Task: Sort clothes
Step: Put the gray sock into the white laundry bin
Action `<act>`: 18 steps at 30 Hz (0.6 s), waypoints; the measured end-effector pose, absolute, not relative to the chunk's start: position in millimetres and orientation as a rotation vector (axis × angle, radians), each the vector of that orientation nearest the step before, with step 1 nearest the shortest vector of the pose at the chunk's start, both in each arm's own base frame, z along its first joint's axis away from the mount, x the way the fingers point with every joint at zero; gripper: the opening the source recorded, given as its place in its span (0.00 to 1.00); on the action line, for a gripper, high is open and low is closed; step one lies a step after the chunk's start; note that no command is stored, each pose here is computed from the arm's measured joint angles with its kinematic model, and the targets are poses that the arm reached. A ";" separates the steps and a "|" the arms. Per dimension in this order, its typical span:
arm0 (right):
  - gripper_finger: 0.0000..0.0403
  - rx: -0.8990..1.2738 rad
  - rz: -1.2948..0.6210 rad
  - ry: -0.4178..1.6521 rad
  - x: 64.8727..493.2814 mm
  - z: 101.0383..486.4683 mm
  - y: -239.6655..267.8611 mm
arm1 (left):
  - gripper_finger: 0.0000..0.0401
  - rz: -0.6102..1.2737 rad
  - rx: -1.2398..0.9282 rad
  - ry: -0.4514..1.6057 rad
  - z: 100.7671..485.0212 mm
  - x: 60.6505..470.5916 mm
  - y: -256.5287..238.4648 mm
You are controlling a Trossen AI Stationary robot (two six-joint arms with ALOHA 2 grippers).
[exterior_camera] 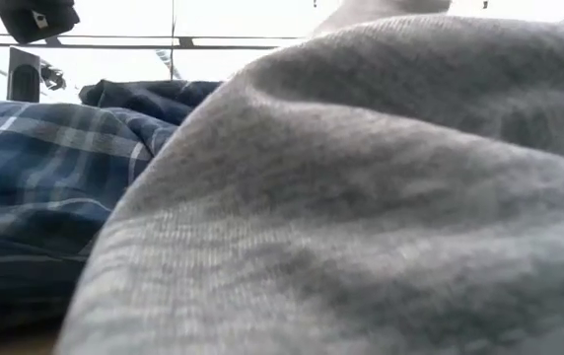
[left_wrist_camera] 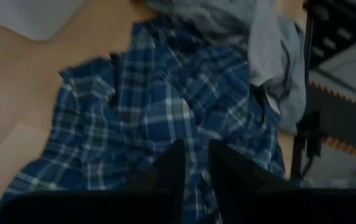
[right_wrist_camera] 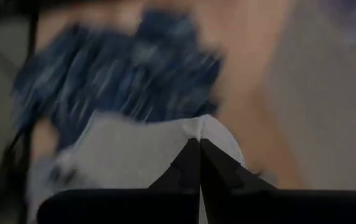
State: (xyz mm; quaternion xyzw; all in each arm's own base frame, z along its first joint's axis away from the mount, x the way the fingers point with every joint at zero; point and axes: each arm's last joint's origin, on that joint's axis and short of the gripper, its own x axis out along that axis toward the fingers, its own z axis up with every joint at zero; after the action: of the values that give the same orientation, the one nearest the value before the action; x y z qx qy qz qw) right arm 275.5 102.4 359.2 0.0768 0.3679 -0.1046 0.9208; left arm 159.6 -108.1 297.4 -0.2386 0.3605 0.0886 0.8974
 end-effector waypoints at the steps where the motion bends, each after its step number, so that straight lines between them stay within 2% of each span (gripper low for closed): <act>1: 0.00 0.151 -0.246 0.702 273.2 367.8 93.2 | 0.19 0.194 -0.495 0.732 297.9 160.1 -107.9; 11: 0.00 -0.042 -0.533 0.203 250.9 447.4 -9.1 | 0.19 0.263 -0.568 0.577 306.1 172.1 -101.9; 14: 0.00 -0.085 -0.648 0.153 239.8 458.2 -38.0 | 0.19 0.282 -0.593 0.560 307.0 174.3 -99.5; 18: 0.00 -0.075 -0.775 0.196 228.8 455.8 -69.2 | 0.19 0.291 -0.617 0.530 308.7 177.1 -98.8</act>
State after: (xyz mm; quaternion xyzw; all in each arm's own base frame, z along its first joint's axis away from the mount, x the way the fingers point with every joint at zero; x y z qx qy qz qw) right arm 228.8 -69.2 455.8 -0.0364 0.0953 -0.3772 0.9205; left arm 177.1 -98.8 308.7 -0.2989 0.2566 0.1413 0.9082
